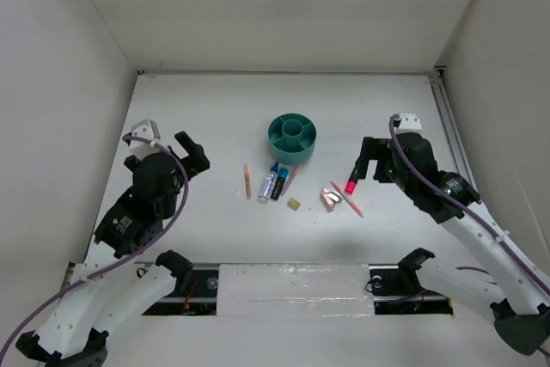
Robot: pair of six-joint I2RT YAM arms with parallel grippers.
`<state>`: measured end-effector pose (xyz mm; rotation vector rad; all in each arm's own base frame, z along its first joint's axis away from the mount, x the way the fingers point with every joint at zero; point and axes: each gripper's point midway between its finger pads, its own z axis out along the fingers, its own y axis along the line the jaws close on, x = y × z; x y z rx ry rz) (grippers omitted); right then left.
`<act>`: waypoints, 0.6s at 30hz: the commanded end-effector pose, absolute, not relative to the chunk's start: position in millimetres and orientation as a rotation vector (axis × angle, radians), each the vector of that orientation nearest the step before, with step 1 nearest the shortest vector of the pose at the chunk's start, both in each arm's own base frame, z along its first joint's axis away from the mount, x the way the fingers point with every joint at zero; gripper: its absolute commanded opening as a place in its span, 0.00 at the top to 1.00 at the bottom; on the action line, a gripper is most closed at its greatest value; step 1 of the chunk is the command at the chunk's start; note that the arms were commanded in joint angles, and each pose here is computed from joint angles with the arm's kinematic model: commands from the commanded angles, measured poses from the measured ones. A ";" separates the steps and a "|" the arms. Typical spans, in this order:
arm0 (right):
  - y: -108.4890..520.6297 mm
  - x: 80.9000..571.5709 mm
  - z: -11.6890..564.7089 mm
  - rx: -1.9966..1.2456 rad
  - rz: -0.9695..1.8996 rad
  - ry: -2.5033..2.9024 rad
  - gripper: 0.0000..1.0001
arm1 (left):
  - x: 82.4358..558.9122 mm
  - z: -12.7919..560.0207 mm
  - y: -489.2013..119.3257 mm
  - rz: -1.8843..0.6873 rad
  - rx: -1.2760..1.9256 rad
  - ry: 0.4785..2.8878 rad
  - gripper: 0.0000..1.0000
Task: Sort the stationery into containers
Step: Grab a piece of stationery with the right arm
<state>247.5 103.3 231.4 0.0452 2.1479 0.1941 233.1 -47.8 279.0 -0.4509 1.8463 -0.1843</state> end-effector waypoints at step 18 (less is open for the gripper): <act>138.6 251.0 167.3 0.039 0.190 2.365 0.00 | 229.2 292.2 -59.6 -0.288 -0.389 1.807 0.00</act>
